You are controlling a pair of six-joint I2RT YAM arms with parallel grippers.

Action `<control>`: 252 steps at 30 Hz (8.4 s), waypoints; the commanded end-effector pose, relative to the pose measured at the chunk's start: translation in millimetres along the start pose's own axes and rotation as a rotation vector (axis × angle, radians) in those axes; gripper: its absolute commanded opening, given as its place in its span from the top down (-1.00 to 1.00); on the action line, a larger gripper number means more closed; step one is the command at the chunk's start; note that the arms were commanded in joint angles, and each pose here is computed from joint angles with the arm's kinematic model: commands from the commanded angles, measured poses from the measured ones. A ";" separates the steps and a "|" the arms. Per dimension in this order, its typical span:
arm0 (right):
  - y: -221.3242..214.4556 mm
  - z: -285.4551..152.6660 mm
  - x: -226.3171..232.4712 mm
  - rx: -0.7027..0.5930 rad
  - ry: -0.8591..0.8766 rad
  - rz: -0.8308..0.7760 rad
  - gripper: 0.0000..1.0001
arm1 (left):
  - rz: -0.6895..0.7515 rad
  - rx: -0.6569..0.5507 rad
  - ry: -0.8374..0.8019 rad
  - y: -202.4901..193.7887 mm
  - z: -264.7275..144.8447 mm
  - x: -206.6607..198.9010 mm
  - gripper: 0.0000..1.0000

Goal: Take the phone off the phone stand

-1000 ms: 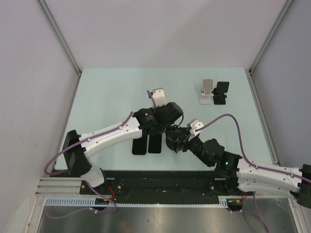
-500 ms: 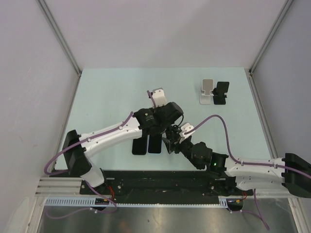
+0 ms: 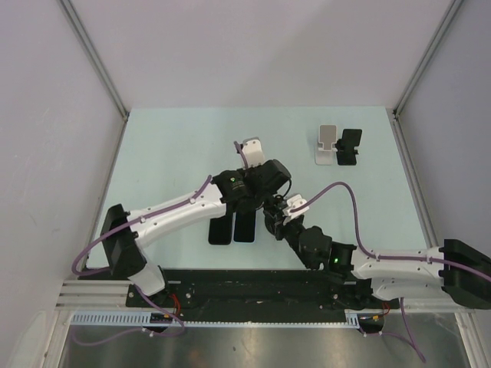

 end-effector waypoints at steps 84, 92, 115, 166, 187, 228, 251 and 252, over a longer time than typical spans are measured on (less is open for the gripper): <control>80.1 195.8 -248.0 0.034 0.677 -0.143 0.97 | 0.288 -0.163 0.245 104.7 10.0 204.3 0.99; 77.8 199.6 -250.3 0.074 0.700 -0.119 0.24 | 0.288 -0.152 0.241 102.8 14.1 204.3 0.99; 130.8 165.5 -180.3 0.232 -0.417 -0.181 -0.50 | 0.229 -0.242 0.182 116.5 -16.7 203.2 0.99; 82.3 208.9 -219.3 0.171 -0.598 -0.078 1.00 | 0.214 -0.247 0.171 116.2 -18.6 203.5 0.99; 75.7 200.5 -225.7 0.102 -0.581 0.064 0.97 | 0.205 -0.248 0.164 116.3 -18.9 202.6 0.99; 32.9 97.7 112.0 -0.070 0.353 -0.202 -0.36 | -0.415 -0.059 -0.142 84.6 -17.2 149.9 0.94; 2.2 123.0 103.5 -0.047 0.066 -0.384 1.00 | -0.397 -0.049 -0.132 82.6 -12.0 149.0 0.45; 1.4 122.9 101.9 -0.037 0.062 -0.377 1.00 | -0.391 -0.057 -0.126 84.6 -12.3 149.6 0.34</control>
Point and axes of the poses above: each gripper's point midway between its finger pads, its own z axis out along the fingers, its own x axis along the line the jaws close on, y = z × x, the point moved 5 cm from there along -z, back along the fingers, and after that the axes turned 4 degrees about z, right-handed, at the moved point
